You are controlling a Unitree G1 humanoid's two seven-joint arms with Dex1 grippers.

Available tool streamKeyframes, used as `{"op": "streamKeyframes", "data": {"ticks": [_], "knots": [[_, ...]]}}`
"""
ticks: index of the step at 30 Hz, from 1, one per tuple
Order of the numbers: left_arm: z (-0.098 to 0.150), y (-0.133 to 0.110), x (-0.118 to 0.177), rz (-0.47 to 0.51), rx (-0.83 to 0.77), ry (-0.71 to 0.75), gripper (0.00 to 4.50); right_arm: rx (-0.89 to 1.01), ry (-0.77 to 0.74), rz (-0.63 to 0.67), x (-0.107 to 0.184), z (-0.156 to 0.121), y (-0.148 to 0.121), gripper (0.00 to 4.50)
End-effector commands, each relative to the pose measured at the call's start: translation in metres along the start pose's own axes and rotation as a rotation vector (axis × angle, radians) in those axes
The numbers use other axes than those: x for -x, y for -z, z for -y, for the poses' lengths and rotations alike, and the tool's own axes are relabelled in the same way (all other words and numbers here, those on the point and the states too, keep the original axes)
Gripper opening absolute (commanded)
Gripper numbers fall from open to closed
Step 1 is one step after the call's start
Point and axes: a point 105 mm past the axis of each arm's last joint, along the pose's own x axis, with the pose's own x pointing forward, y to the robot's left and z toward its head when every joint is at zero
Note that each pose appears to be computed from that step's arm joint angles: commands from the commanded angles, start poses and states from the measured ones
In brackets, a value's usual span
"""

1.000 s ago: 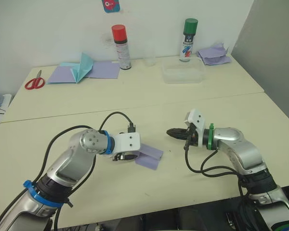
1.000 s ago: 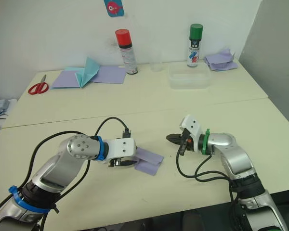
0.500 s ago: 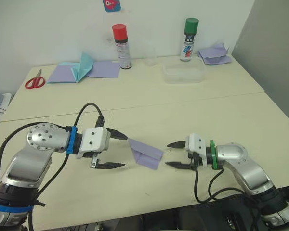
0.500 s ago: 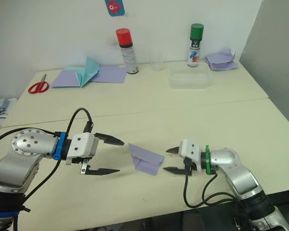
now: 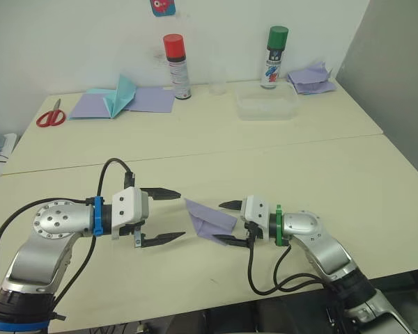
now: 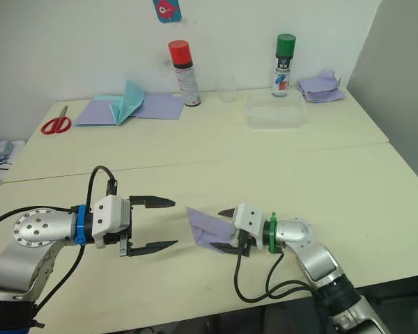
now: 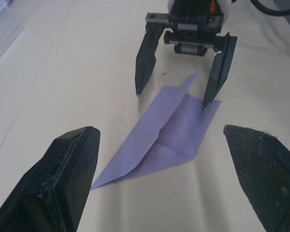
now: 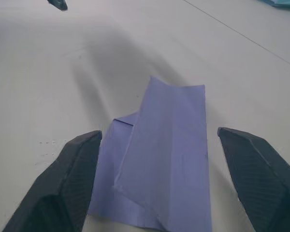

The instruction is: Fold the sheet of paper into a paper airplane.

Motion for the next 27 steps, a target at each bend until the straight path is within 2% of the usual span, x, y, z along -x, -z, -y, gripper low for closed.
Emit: {"op": "streamKeyframes", "data": {"ticks": [1,7,8,12,14,19,27], "knots": [[-0.002,-0.007,0.004,0.001,-0.046,-0.025,4.5,0.077,0.018,0.015,-0.002,0.007,-0.007,2.52],[-0.006,-0.004,0.013,-0.024,-0.041,-0.041,4.5,0.079,-0.005,0.021,0.001,0.006,-0.005,0.3],[-0.006,-0.004,0.014,-0.027,-0.04,-0.041,4.5,0.076,-0.02,0.022,0.002,0.004,-0.004,0.03],[-0.01,-0.005,0.017,-0.019,-0.022,-0.066,4.5,0.094,-0.113,0.091,0.006,-0.002,-0.013,0.03],[-0.006,-0.006,0.018,-0.017,-0.008,-0.05,4.5,0.164,-0.182,0.114,0.01,-0.004,-0.017,0.03],[0.005,-0.001,0.024,-0.041,-0.001,-0.003,4.5,0.29,-0.305,0.082,0.018,0.001,-0.006,0.03],[0.008,-0.003,0.016,-0.023,0.0,-0.019,4.5,0.338,-0.396,0.095,0.023,0.001,0.002,0.03]]}}
